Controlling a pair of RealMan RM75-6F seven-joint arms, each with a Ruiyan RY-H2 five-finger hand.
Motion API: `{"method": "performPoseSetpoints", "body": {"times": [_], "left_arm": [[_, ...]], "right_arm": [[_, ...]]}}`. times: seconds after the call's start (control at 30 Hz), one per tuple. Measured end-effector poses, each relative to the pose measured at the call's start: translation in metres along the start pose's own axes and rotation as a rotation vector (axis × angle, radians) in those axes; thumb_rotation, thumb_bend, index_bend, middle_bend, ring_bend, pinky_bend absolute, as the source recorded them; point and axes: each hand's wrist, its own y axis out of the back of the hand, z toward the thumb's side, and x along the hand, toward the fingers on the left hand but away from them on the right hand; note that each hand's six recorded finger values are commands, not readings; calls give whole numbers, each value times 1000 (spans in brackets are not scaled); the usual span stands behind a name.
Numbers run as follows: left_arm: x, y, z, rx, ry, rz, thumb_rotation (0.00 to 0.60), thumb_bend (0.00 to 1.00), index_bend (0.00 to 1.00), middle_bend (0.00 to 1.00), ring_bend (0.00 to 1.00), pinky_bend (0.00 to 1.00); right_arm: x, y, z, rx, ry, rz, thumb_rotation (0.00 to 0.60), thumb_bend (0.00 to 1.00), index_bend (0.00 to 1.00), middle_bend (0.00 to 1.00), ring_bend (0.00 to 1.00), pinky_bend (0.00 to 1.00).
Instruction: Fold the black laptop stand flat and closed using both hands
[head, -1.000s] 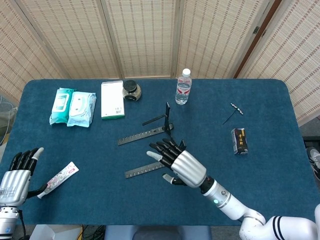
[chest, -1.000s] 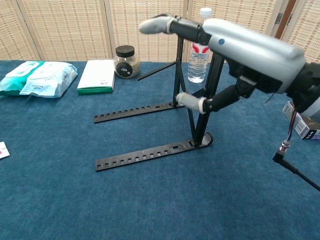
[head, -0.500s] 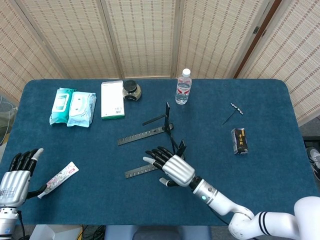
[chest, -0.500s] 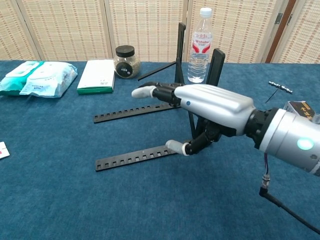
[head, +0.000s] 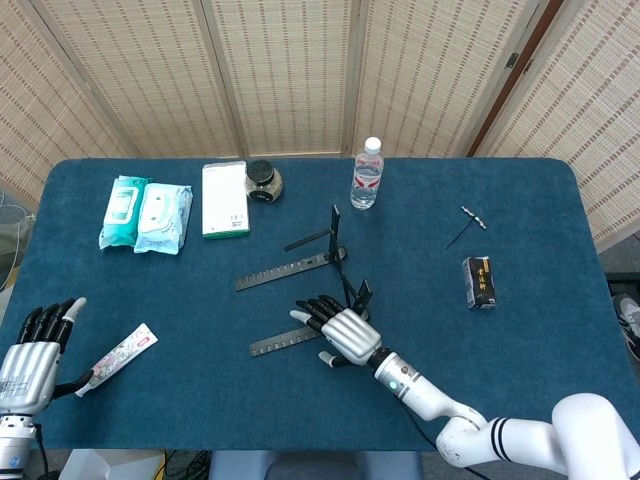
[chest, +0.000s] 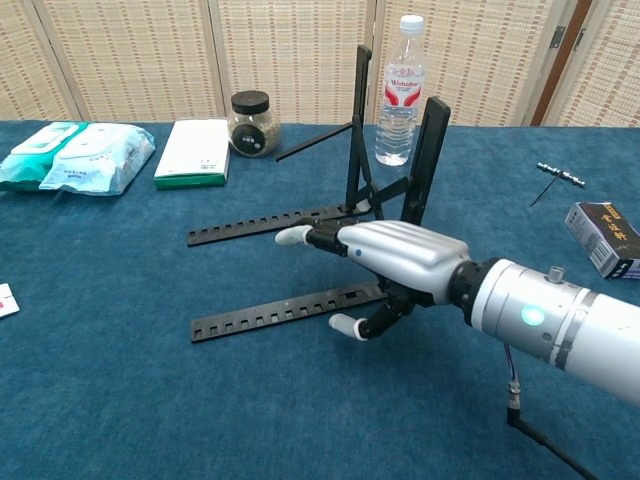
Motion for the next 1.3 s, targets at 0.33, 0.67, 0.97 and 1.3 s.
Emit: {"method": "performPoseSetpoints", "body": {"times": [0.33, 0.67, 0.97, 1.3], "left_arm": [[1, -3, 0, -4, -4, -6, 600, 147, 0, 79, 72, 0], [2, -2, 3, -3, -13, -5, 600, 146, 0, 79, 72, 0], [2, -1, 3, 1, -10, -7, 600, 146, 0, 79, 72, 0], [0, 1, 4, -1, -10, -6, 600, 146, 0, 79, 72, 0]], "right_arm": [[8, -6, -14, 12, -39, 4, 600, 288, 0, 0, 0, 0], [11, 0, -26, 36, -72, -8, 600, 288, 0, 0, 0, 0], [22, 14, -51, 101, -119, -2, 600, 288, 0, 0, 0, 0], [37, 33, -70, 147, -157, -10, 600, 288, 0, 0, 0, 0]]}}
